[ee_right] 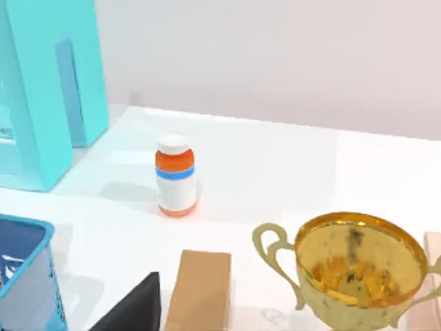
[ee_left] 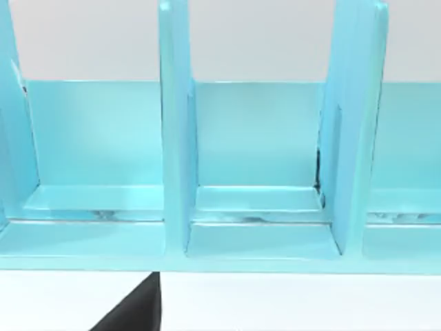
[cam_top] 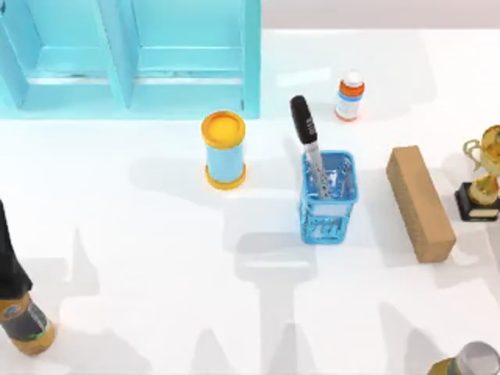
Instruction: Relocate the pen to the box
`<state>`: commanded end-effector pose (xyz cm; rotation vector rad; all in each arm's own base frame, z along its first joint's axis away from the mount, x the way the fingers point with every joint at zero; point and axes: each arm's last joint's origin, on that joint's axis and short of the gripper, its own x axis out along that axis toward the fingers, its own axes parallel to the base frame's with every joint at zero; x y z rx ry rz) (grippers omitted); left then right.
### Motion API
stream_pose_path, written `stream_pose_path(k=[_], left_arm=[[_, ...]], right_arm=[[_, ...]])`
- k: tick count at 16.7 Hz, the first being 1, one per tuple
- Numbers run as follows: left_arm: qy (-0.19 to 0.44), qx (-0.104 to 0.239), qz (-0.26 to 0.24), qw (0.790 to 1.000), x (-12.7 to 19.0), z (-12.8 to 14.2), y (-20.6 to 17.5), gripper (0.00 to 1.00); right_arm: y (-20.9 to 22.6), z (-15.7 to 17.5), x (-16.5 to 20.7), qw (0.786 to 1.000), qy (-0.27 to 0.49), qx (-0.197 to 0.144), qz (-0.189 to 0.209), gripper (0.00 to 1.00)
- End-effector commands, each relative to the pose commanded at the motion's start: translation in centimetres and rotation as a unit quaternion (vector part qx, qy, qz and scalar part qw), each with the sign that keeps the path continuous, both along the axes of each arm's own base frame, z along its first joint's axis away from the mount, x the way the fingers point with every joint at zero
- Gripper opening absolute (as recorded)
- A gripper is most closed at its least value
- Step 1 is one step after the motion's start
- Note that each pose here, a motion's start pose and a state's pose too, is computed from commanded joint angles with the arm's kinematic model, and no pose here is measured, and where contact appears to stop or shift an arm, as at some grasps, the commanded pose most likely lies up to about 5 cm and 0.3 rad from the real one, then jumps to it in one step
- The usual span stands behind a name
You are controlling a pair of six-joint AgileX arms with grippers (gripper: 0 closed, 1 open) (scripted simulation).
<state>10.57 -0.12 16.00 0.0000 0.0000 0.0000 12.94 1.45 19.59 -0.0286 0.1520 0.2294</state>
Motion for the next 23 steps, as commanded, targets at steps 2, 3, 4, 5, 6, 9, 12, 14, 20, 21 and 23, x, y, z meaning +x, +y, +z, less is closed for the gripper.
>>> stream_pose_path(k=[2, 3, 4, 5, 6, 9, 12, 14, 20, 21, 23], left_arm=[[0.000, 0.000, 0.000, 1.000, 0.0, 0.0, 0.0, 1.00], [0.000, 0.000, 0.000, 1.000, 0.0, 0.0, 0.0, 1.00], [0.000, 0.000, 0.000, 1.000, 0.0, 0.0, 0.0, 1.00], [0.000, 0.000, 0.000, 1.000, 0.0, 0.0, 0.0, 1.00], [0.000, 0.000, 0.000, 1.000, 0.0, 0.0, 0.0, 1.00], [0.000, 0.000, 0.000, 1.000, 0.0, 0.0, 0.0, 1.00], [0.000, 0.000, 0.000, 1.000, 0.0, 0.0, 0.0, 1.00], [0.000, 0.000, 0.000, 1.000, 0.0, 0.0, 0.0, 1.00], [0.000, 0.000, 0.000, 1.000, 0.0, 0.0, 0.0, 1.00], [0.000, 0.000, 0.000, 1.000, 0.0, 0.0, 0.0, 1.00], [0.000, 0.000, 0.000, 1.000, 0.0, 0.0, 0.0, 1.00]], right_arm=[[0.9, 0.8, 2.0, 0.998, 0.045, -0.007, 0.048, 1.00], [1.4, 1.0, 3.1, 0.995, 0.067, -0.010, 0.072, 1.00], [2.0, 1.2, 4.3, 0.991, 0.089, -0.012, 0.096, 1.00], [2.6, 1.2, 5.6, 0.987, 0.108, -0.015, 0.120, 1.00], [3.3, 1.2, 6.8, 0.982, 0.125, -0.016, 0.143, 1.00], [5.4, 0.6, 10.2, 0.964, 0.167, -0.020, 0.206, 1.00], [7.4, -0.9, 13.1, 0.945, 0.203, -0.022, 0.256, 1.00], [8.5, -1.9, 14.5, 0.934, 0.220, -0.022, 0.281, 1.00], [9.3, -2.6, 15.6, 0.926, 0.230, -0.022, 0.299, 1.00], [9.3, -2.6, 15.6, 0.926, 0.230, -0.022, 0.299, 1.00], [9.2, -2.7, 15.6, 0.927, 0.231, -0.022, 0.296, 1.00]])
